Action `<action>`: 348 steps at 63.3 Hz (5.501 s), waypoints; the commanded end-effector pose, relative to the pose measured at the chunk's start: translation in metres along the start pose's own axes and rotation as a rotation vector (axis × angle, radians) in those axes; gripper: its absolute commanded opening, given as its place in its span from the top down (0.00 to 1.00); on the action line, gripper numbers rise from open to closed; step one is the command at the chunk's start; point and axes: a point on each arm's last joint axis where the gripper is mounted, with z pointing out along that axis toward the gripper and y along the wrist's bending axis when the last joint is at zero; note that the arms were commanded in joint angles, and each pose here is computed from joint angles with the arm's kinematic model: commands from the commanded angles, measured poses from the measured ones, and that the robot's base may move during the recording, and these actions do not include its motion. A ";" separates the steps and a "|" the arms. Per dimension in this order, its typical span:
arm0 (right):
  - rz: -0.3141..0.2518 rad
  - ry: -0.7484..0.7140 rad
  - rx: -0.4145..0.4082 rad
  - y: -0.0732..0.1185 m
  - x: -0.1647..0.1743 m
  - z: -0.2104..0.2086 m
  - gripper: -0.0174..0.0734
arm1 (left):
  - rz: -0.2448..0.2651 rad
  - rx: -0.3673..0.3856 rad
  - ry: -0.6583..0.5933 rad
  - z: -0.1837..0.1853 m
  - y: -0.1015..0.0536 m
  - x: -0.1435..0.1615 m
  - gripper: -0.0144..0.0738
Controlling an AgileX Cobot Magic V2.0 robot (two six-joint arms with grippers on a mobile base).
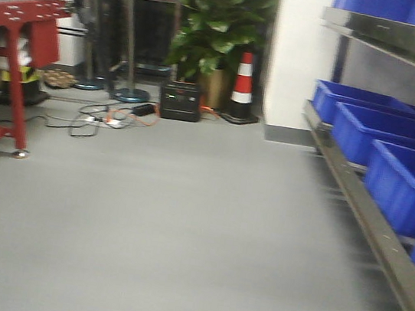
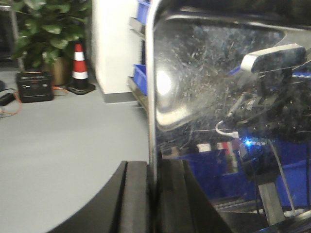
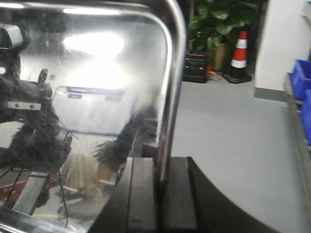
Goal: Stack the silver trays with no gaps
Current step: 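Drive the base away from the shelf while holding the tray, then turn the base toward the other shelf with the bin holding a tray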
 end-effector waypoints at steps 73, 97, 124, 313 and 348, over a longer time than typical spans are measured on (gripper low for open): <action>-0.005 -0.080 -0.083 0.009 -0.008 -0.001 0.88 | -0.044 0.041 -0.067 -0.005 -0.006 -0.009 0.86; -0.005 -0.080 -0.083 0.009 -0.008 -0.001 0.88 | -0.044 0.041 -0.067 -0.005 -0.006 -0.009 0.86; -0.005 -0.083 -0.085 0.009 -0.008 -0.001 0.88 | -0.042 0.040 -0.068 -0.005 -0.006 -0.010 0.86; -0.005 -0.100 -0.099 0.011 -0.010 -0.001 0.88 | -0.036 0.037 -0.068 -0.005 -0.006 -0.010 0.86; -0.004 -0.114 -0.111 0.012 -0.011 -0.002 0.88 | -0.036 0.037 -0.068 -0.005 -0.006 -0.010 0.86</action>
